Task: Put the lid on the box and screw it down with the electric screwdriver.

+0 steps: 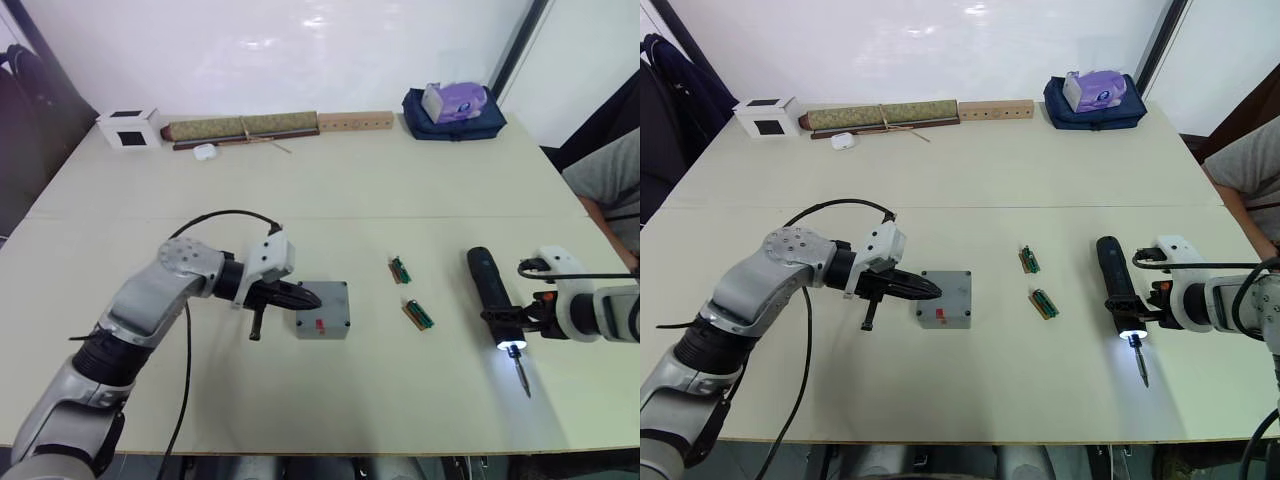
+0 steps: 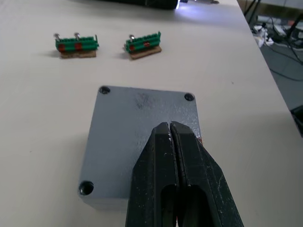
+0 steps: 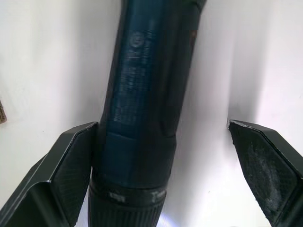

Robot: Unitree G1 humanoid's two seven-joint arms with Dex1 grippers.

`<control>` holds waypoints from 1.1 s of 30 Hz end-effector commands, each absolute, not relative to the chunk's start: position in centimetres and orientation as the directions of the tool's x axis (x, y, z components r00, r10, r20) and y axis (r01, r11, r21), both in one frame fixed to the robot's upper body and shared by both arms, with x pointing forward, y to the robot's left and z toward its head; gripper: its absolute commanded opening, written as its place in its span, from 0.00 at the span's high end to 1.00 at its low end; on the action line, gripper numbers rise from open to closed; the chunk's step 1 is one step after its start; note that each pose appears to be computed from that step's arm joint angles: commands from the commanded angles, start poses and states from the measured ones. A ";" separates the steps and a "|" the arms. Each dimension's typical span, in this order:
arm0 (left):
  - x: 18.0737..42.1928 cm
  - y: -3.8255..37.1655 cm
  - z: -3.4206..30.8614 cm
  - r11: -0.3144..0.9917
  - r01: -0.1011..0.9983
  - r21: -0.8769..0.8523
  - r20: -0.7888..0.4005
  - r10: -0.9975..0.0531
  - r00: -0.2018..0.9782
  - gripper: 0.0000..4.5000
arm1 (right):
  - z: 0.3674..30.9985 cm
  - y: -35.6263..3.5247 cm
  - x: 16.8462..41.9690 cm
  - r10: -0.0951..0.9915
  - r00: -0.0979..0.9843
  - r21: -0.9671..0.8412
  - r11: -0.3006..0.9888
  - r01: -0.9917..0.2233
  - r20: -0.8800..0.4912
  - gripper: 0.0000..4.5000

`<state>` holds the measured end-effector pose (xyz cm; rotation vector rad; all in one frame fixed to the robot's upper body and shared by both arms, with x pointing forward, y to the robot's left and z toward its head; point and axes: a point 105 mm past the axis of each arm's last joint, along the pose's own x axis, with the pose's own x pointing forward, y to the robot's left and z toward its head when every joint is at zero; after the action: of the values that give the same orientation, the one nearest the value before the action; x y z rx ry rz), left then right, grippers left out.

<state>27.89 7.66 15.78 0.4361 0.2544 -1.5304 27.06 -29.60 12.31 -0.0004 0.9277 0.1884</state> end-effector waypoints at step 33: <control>30.0 10.6 11.3 0.210 0.976 0.061 -0.511 -0.833 0.211 1.00 | 11.6 -8.2 22.0 0.826 0.250 0.143 0.365 -0.920 -0.505 0.00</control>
<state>29.70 11.09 10.79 0.3821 0.4395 -1.2950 21.90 -8.61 11.49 -0.1842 0.5794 1.1934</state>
